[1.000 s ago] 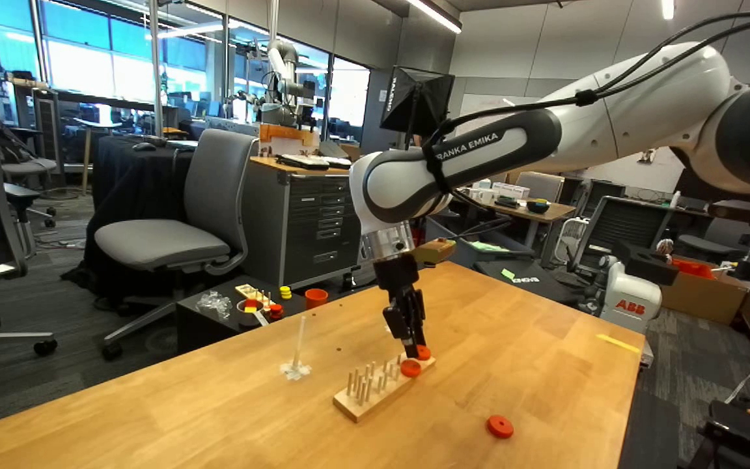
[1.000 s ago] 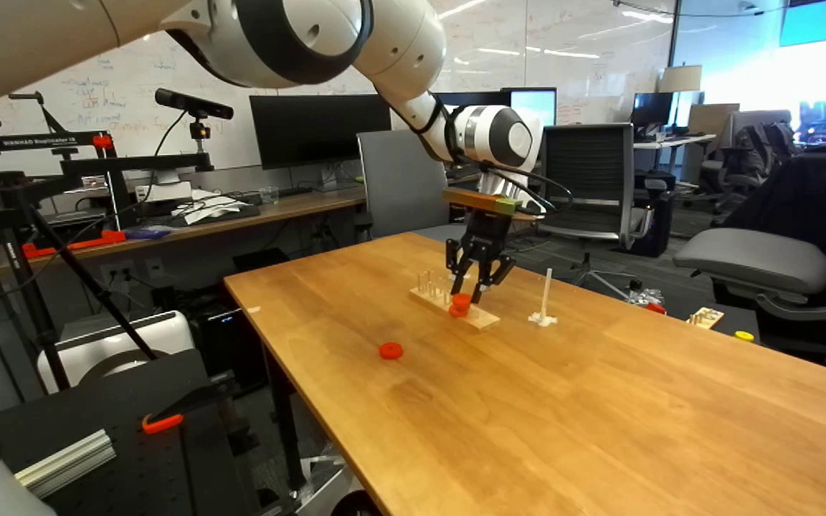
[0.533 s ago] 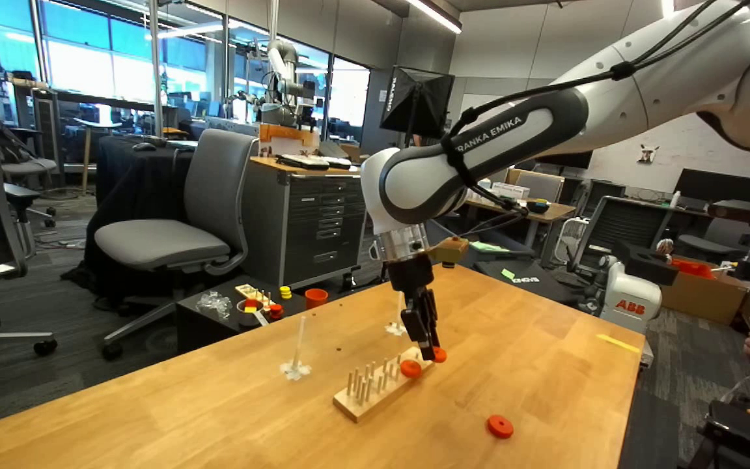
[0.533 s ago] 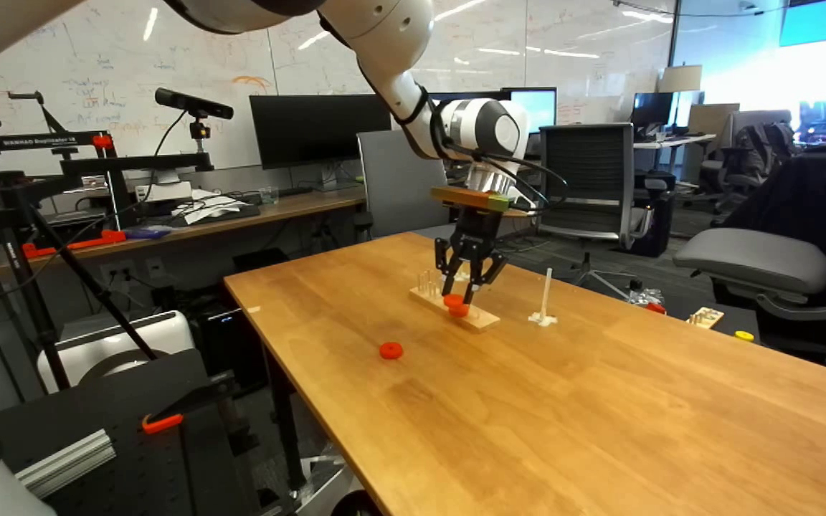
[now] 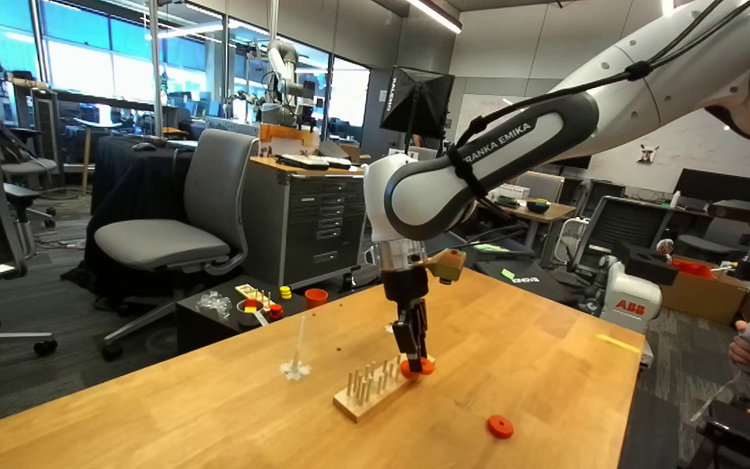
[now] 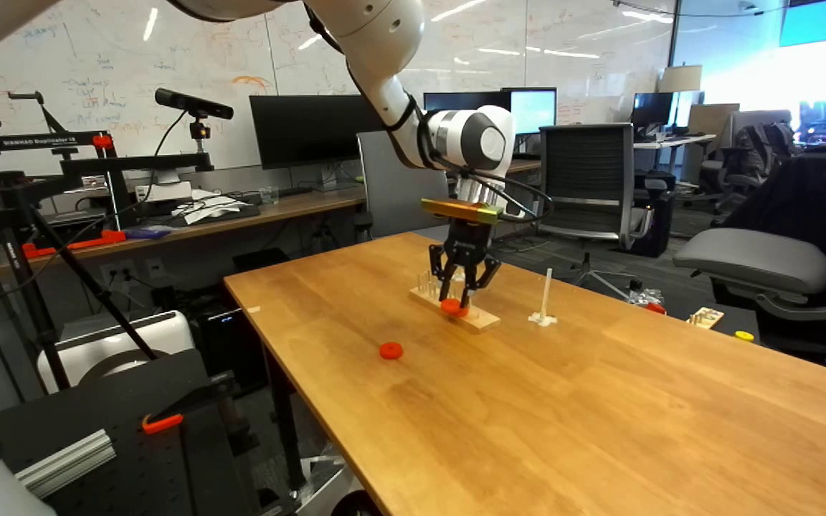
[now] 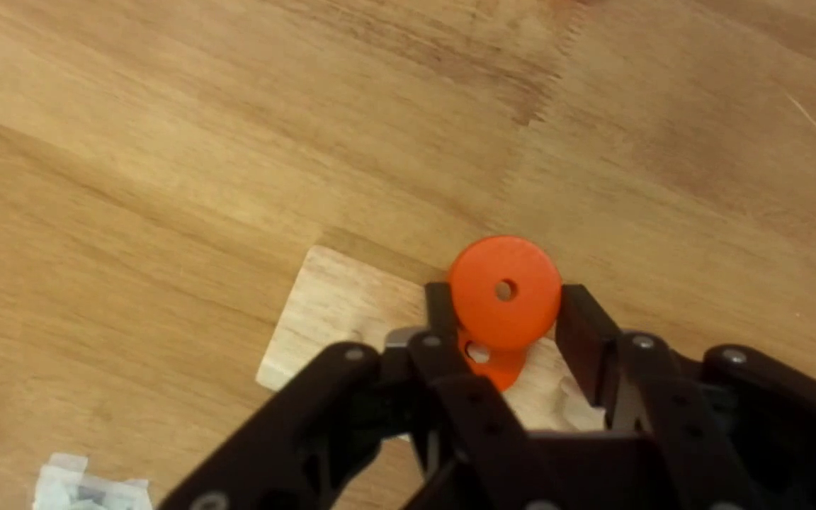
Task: Pick up two orange small objects from the table and put them on top of each other on the wooden holder.
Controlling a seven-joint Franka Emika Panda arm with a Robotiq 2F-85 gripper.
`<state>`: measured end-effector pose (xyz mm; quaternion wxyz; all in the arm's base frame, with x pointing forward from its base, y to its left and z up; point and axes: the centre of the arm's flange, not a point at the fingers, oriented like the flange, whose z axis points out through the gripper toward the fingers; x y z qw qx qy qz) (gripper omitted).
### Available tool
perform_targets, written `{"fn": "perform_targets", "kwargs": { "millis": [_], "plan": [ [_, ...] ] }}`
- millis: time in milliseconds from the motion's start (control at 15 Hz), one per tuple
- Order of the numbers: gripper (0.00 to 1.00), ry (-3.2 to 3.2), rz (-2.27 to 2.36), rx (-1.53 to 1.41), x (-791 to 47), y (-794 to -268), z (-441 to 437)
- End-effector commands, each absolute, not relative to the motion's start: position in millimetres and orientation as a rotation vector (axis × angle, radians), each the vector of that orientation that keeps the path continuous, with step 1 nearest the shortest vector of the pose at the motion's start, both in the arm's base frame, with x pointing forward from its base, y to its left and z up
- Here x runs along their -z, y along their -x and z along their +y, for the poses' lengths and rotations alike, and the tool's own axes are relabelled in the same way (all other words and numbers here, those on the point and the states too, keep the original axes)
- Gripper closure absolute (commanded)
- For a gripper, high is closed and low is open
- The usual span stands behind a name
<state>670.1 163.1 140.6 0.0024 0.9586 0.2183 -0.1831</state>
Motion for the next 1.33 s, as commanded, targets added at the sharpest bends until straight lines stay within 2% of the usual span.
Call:
{"fn": "perform_targets", "kwargs": {
  "millis": [0, 1267],
  "plan": [
    [0.84, -3.007, 0.685, 0.523, -155, -655, 168],
    [0.84, -3.043, 0.529, 0.494, -168, -682, 171]
  ]
}}
